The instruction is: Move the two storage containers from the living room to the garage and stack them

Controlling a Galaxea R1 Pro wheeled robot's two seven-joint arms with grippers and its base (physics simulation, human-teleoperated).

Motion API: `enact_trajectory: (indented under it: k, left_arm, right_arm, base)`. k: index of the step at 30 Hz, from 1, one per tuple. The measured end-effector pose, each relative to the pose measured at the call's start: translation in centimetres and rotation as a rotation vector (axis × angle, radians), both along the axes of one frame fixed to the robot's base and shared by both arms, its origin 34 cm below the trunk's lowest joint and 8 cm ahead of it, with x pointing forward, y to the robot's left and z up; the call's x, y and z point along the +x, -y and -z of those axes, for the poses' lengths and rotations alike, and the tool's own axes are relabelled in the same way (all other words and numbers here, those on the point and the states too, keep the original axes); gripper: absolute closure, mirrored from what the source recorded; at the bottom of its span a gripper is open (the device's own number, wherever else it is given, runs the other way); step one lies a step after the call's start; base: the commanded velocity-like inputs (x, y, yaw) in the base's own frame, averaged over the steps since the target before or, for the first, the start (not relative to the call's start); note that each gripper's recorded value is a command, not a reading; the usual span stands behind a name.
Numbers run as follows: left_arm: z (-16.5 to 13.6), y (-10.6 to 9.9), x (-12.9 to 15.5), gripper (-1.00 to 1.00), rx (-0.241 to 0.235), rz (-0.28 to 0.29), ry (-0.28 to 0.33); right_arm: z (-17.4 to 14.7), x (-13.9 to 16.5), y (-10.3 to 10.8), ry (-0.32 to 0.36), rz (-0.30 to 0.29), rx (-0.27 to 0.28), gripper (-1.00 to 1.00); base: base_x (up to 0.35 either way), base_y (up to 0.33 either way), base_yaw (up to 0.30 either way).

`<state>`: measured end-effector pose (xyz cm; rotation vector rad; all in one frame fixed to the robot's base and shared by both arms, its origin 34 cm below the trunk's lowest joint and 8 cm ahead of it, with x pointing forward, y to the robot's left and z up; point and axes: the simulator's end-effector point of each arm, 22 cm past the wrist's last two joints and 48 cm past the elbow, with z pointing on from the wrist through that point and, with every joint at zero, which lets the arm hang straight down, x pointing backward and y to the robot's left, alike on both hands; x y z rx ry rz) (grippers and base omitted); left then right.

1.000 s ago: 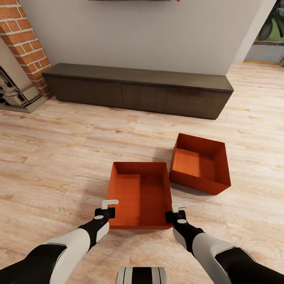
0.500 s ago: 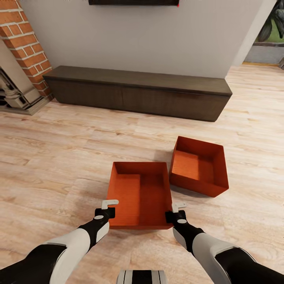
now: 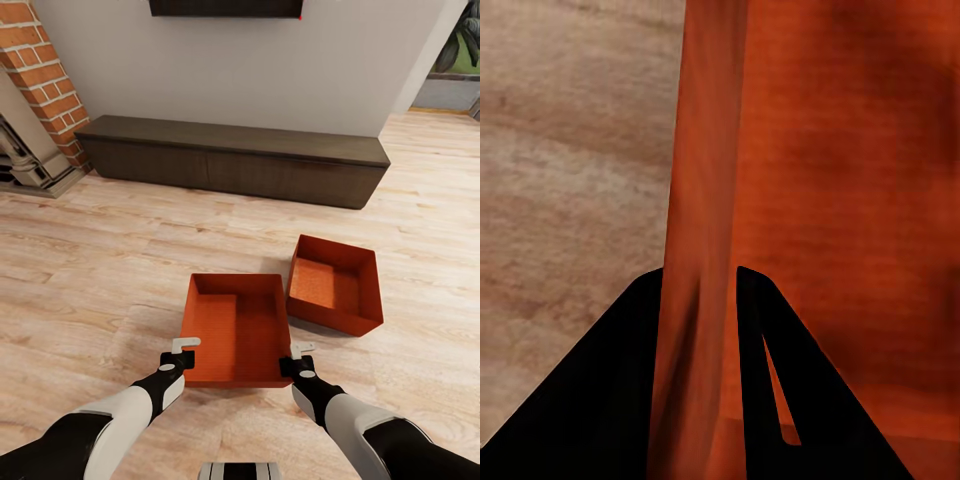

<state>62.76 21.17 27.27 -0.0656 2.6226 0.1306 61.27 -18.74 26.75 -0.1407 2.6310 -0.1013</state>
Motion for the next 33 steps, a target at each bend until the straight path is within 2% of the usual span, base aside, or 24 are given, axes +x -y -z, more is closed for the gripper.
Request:
enact_trajectory:
  k: [33]
  left_arm:
    - [-6.7,-0.1,1.1,1.0,0.004,-0.003,-0.004]
  right_arm:
    - [-6.8,1.1,-0.1,-0.005,-0.003,-0.005,1.0]
  base:
    - [0.0,0.0,0.0]
